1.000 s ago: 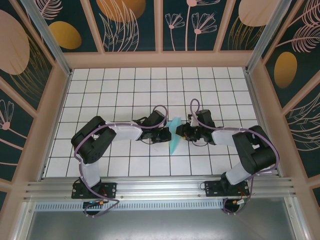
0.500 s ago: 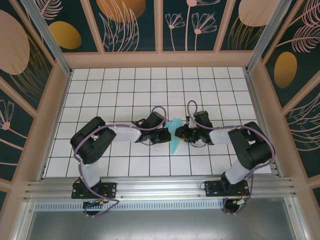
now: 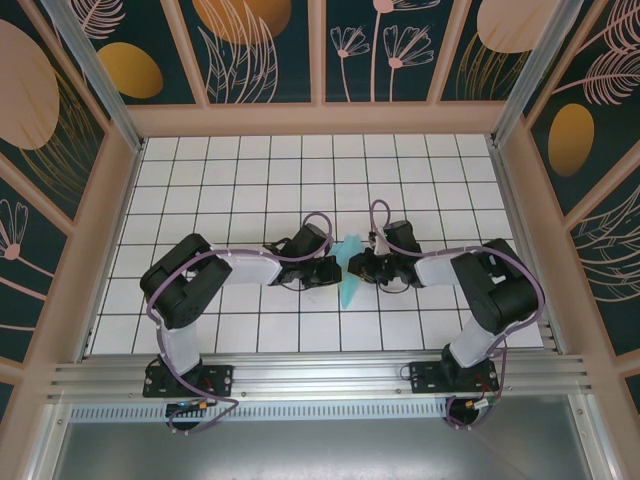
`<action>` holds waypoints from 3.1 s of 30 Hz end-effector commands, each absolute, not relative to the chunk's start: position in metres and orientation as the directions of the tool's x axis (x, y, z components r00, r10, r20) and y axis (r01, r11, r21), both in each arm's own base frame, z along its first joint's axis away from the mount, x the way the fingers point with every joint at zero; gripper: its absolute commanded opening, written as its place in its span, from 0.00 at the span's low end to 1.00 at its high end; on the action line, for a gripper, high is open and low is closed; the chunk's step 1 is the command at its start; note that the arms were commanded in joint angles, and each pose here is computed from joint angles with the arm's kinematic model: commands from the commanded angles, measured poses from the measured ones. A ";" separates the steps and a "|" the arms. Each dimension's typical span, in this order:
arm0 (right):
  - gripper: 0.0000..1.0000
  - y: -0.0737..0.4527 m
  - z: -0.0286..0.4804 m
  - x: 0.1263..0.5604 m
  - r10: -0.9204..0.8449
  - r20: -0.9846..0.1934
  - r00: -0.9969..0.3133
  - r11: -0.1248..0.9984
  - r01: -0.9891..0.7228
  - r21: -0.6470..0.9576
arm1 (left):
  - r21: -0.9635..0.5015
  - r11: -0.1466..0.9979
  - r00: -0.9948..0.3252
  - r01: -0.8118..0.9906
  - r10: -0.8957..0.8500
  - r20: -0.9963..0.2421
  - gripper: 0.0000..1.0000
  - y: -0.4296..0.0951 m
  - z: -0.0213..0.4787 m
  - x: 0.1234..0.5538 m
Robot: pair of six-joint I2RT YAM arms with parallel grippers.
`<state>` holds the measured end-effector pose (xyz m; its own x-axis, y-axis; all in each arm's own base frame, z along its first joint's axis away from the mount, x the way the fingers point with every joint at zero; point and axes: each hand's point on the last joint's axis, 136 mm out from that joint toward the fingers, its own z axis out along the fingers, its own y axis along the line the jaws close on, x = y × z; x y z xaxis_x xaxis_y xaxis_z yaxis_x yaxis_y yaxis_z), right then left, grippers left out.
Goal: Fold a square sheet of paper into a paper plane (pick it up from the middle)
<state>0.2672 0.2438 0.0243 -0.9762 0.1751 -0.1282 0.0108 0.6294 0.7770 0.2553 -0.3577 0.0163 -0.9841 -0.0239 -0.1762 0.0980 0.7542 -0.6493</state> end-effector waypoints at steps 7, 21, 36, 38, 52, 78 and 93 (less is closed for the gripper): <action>0.09 0.246 0.036 0.278 0.140 -0.202 -0.969 0.668 -0.058 0.742 | -0.685 0.721 -0.971 0.106 -0.073 -0.227 0.13 -0.352 0.042 0.254; 0.08 0.171 0.083 0.296 -0.032 -0.476 -0.879 0.998 -0.050 0.024 | -0.669 0.743 -0.764 0.020 -0.420 -0.490 0.23 -0.268 0.119 0.278; 0.08 0.227 0.036 0.279 -0.226 -0.350 -0.909 0.949 -0.124 -0.291 | -0.691 0.685 -0.451 -0.233 -0.705 -0.547 0.39 -0.145 0.127 0.256; 0.09 0.245 0.025 0.275 -0.242 -0.316 -0.917 0.948 -0.155 -0.278 | -0.701 0.671 -0.422 -0.240 -0.723 -0.547 0.40 -0.136 0.129 0.252; 0.35 0.332 0.022 0.260 -0.301 -0.272 -0.914 0.954 -0.293 -0.069 | -0.729 0.645 -0.416 -0.230 -0.742 -0.525 0.42 -0.129 0.125 0.244; 0.13 0.309 0.098 0.254 -0.047 -0.303 -0.952 0.694 -0.249 0.675 | -0.658 0.725 -0.708 -0.200 -0.572 -0.415 0.48 -0.221 0.088 0.264; 0.11 0.286 0.039 0.254 -0.022 -0.201 -0.979 0.734 -0.152 0.661 | -0.639 0.743 -0.770 -0.201 -0.523 -0.365 0.50 -0.240 0.072 0.264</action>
